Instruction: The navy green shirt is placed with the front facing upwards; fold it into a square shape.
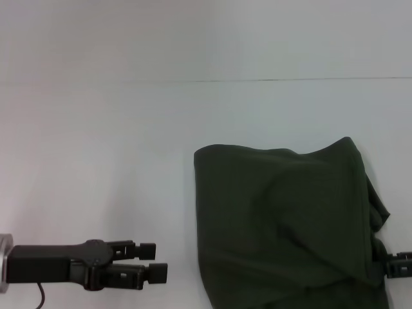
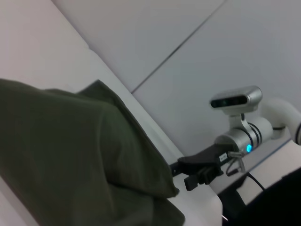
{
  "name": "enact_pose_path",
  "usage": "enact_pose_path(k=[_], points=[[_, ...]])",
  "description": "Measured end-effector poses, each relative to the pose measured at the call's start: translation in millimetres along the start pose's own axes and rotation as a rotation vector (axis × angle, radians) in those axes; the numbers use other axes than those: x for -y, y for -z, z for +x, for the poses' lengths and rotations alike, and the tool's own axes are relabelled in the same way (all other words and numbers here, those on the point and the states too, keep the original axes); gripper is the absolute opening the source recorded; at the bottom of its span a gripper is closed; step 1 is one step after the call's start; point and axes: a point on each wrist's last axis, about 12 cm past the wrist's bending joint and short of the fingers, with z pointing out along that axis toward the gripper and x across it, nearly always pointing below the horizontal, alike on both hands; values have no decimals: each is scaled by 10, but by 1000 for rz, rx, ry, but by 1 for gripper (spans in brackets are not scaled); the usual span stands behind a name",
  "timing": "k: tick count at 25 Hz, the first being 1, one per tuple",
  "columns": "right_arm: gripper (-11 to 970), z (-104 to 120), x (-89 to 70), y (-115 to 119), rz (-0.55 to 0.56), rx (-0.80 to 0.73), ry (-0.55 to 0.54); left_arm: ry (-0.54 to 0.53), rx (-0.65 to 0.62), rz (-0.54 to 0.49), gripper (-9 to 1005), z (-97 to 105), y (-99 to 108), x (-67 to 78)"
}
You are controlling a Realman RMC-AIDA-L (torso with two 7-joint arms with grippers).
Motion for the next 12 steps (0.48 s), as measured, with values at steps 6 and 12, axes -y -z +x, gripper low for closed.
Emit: enact_pose_path(k=[6,12], points=[[864,-62,11,-75,23,-5,-3,-1,15,-6,948,-12,16,-6],[865,-109,-17,-112,10,-18,11,-5,31,-17,948,-25,39,-14]])
